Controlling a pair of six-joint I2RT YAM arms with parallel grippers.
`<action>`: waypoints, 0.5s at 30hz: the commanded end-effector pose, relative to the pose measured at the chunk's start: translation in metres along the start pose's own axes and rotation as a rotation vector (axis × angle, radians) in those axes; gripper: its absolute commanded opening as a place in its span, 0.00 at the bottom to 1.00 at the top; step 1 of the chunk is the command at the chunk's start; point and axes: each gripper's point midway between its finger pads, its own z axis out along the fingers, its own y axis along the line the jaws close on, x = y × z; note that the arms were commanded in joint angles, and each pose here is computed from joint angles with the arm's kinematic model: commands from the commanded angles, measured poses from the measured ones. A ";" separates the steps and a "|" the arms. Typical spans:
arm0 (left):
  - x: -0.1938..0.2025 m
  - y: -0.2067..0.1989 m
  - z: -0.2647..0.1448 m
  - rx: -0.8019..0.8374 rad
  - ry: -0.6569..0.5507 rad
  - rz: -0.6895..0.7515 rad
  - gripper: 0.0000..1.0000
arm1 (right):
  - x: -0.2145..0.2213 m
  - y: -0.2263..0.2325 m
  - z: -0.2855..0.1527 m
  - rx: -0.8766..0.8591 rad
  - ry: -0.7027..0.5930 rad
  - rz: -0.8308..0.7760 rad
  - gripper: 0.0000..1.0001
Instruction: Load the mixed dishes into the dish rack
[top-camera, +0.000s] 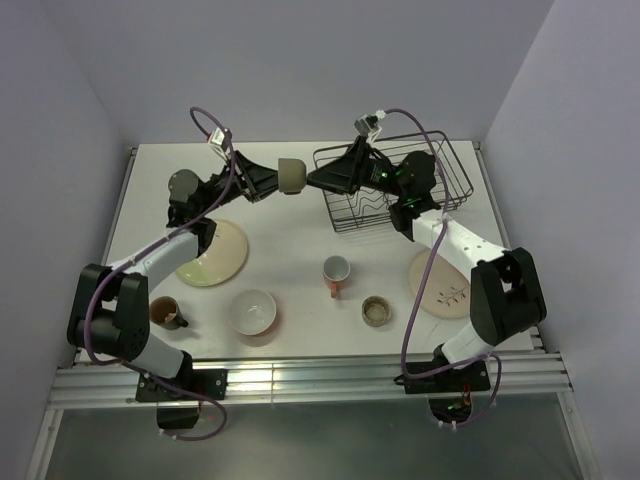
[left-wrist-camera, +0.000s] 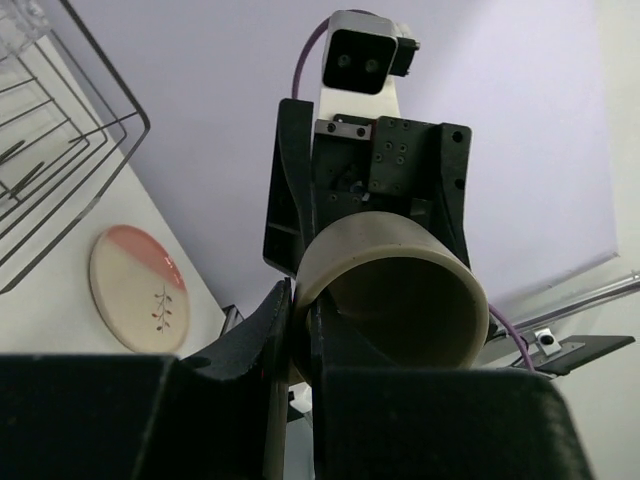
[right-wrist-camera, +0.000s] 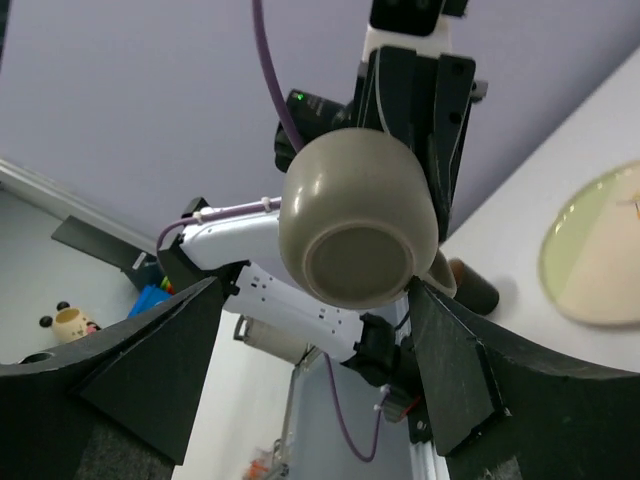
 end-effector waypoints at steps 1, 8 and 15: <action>0.005 -0.045 -0.004 0.123 0.002 0.083 0.00 | -0.003 0.024 0.002 -0.114 -0.002 -0.116 0.82; 0.013 -0.049 -0.007 0.134 0.007 0.073 0.00 | -0.004 0.014 0.006 -0.041 0.016 -0.168 0.82; 0.017 -0.047 -0.008 0.125 0.009 0.068 0.00 | 0.006 0.015 0.018 -0.027 0.060 -0.211 0.81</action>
